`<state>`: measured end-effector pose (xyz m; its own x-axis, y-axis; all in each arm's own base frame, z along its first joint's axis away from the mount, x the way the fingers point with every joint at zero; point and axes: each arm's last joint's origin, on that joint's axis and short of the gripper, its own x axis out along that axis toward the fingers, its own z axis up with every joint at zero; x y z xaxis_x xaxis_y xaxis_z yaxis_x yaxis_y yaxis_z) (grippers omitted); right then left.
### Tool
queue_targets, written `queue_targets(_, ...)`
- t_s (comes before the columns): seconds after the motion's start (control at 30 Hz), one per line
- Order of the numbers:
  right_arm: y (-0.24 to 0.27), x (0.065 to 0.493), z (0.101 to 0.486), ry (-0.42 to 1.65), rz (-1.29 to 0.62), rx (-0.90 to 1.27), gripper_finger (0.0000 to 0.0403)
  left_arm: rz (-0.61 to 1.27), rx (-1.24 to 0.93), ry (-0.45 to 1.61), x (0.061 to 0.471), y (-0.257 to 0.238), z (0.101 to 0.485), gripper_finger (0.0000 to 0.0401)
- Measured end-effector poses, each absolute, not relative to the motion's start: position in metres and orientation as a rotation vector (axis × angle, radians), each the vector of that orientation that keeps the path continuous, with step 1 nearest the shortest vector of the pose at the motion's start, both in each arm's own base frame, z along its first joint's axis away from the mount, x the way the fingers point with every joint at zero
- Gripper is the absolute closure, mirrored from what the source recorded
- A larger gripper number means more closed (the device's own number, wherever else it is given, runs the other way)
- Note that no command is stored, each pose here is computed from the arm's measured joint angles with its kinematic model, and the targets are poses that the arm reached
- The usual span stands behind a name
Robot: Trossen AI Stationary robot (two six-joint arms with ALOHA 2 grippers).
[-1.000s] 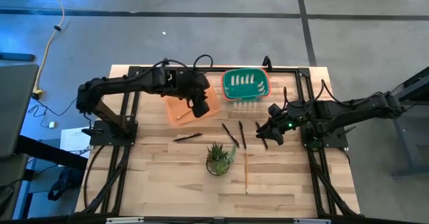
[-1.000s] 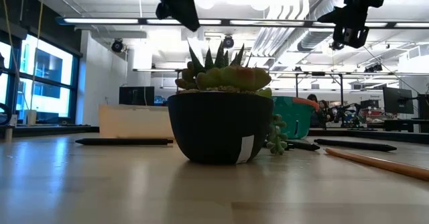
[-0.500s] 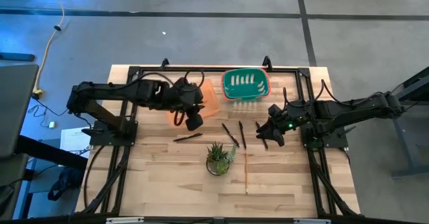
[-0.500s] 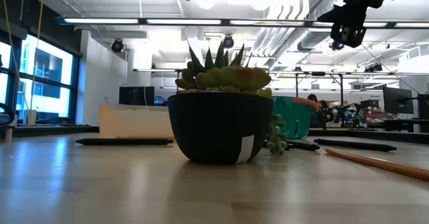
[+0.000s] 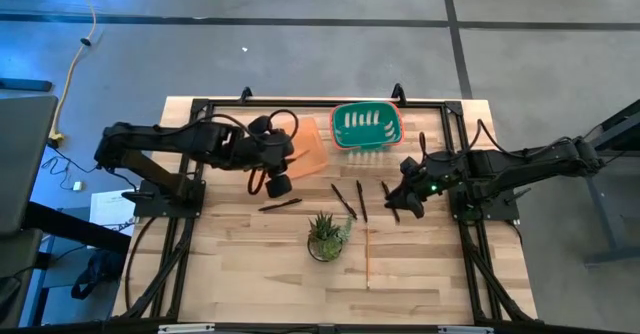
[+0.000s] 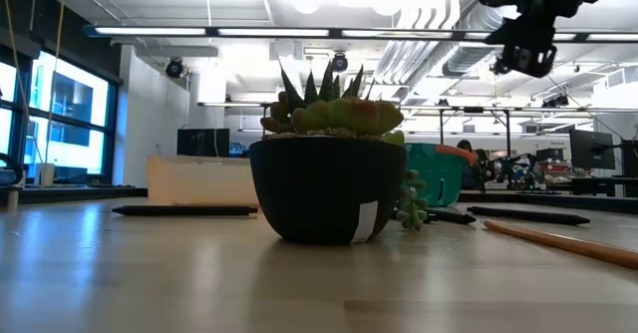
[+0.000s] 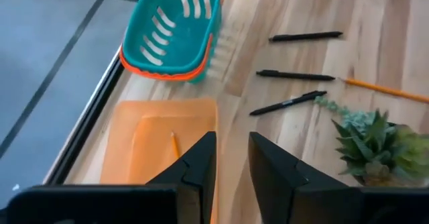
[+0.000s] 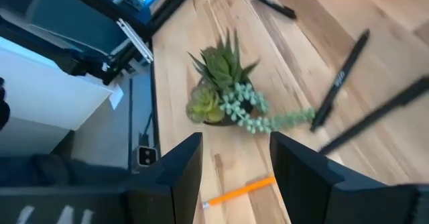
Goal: Sort pens & pencils
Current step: Put the orange pencil into the orange bin
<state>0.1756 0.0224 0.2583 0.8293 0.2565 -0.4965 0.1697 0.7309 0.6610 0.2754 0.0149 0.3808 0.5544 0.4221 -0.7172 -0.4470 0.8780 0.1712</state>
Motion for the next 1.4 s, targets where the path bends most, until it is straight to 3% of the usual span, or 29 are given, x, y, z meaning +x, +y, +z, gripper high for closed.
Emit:
queue_targets(0.27, 0.022, 0.178, 0.255, 0.632, -0.045, 0.965, 0.0238, 0.424, -0.085, 0.807, 0.246, 0.012, 0.392, 0.0325)
queue_targets(0.63, 0.031, 0.188, 0.242, 0.731, -0.112, 1.087, 0.0238, 0.425, -0.167, 0.724, 0.202, 0.009, 0.393, 0.0325)
queue_targets(0.97, 0.075, 0.207, 0.222, 0.808, -0.116, 1.214, 0.0238, 0.430, -0.204, 0.678, 0.195, 0.009, 0.374, 0.0325)
queue_targets(1.4, 0.114, 0.221, 0.205, 0.745, -0.311, 1.422, 0.0238, 0.433, -0.202, 0.700, 0.194, 0.009, 0.365, 0.0325)
